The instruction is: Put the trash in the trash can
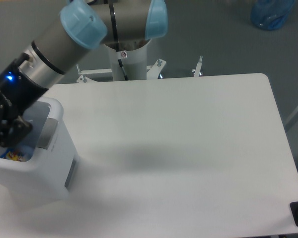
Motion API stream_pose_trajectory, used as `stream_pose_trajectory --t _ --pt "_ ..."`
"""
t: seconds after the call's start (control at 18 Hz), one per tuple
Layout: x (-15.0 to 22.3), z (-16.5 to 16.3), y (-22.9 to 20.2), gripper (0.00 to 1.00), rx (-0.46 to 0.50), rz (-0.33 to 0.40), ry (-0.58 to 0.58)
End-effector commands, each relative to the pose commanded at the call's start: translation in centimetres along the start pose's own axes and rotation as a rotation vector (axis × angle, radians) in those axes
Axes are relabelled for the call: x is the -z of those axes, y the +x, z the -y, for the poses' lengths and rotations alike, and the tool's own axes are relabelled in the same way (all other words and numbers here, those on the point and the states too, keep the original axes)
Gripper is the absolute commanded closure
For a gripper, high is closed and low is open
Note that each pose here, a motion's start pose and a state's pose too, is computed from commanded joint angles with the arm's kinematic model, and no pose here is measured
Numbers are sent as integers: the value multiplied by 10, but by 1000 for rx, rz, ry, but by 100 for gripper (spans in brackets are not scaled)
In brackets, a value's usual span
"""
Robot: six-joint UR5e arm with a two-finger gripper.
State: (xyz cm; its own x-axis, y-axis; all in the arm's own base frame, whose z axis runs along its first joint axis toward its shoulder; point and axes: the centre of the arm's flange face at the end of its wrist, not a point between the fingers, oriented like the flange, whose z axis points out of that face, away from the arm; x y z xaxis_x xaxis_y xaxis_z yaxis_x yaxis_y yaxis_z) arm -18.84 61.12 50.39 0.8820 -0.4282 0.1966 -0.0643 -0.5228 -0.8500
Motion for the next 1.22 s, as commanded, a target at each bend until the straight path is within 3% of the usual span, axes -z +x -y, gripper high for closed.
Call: stream_pose_trajectory --t 0.22,0.5,0.67,1.0,1.22 --pt "51 -17 -45 0 61 94 22" --pt "102 -73 -127 0 121 201 25" --pt "103 -102 -147 0 175 227 -13" --pt "118 -150 -172 0 154 516 -387" --pt "121 -172 -186 0 61 571 -572"
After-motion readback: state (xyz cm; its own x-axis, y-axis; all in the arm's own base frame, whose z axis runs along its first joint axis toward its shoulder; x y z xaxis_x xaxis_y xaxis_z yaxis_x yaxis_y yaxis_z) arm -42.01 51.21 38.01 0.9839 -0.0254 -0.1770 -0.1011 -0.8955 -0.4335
